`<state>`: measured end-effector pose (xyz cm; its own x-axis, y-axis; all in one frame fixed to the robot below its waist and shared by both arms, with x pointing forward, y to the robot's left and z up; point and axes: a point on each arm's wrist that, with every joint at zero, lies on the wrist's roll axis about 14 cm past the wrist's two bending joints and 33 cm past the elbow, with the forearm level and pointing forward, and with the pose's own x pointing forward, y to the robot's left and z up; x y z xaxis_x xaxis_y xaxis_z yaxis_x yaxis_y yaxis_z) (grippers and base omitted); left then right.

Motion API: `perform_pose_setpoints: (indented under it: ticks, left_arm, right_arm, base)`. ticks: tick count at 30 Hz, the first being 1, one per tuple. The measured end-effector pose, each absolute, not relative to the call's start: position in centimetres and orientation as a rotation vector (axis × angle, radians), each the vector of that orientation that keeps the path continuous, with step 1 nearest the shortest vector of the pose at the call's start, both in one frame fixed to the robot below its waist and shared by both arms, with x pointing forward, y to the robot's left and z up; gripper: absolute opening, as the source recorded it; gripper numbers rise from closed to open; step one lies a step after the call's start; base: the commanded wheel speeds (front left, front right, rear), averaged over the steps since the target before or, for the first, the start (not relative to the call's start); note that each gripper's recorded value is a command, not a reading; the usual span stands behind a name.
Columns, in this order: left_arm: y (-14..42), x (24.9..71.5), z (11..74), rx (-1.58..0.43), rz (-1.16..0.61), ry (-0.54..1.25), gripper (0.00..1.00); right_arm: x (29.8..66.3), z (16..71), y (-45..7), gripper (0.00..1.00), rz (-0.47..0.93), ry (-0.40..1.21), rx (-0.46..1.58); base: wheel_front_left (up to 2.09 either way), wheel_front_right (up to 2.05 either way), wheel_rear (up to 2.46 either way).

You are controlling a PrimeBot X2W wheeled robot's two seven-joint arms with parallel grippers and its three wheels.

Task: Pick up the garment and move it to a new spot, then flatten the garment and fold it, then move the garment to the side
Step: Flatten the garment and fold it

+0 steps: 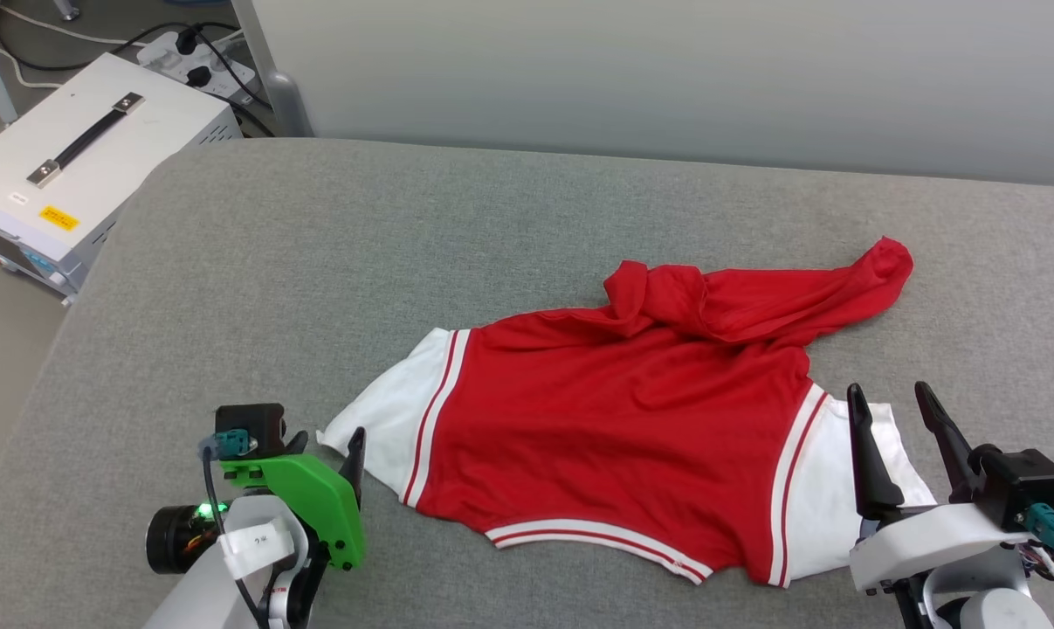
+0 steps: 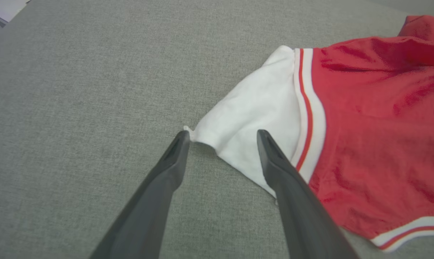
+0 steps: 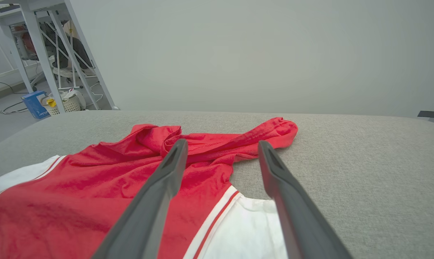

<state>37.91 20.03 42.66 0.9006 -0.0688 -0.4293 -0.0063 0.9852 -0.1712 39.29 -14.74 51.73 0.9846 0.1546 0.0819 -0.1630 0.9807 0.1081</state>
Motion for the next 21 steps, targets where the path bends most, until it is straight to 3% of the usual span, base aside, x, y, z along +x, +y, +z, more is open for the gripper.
perform_pose_setpoints:
  ticks: [8, 16, 20, 21]
  left_arm:
    - [20.6, 38.4, 49.2, -0.148, -0.052, 0.096, 1.0]
    - [19.1, 35.7, 56.7, -0.07, -0.134, -0.199, 1.0]
    - [18.3, 33.6, 56.3, -0.089, -0.134, -0.214, 1.0]
    - [18.1, 33.1, 55.7, -0.088, -0.134, -0.207, 1.0]
  right_arm:
    - [38.2, 52.5, -14.7, 1.0, 0.17, -0.087, 0.103]
    - [36.8, 53.5, -14.7, 1.0, 0.179, -0.108, 0.098]
    - [36.6, 52.9, -14.7, 1.0, 0.187, -0.07, 0.083]
    - [36.6, 51.2, -14.7, 1.0, 0.209, 0.029, 0.043]
  base:
    - [0.0, 0.0, 0.0]
    - [0.0, 0.0, 0.0]
    - [0.0, 0.0, 0.0]
    - [0.0, 0.0, 0.0]
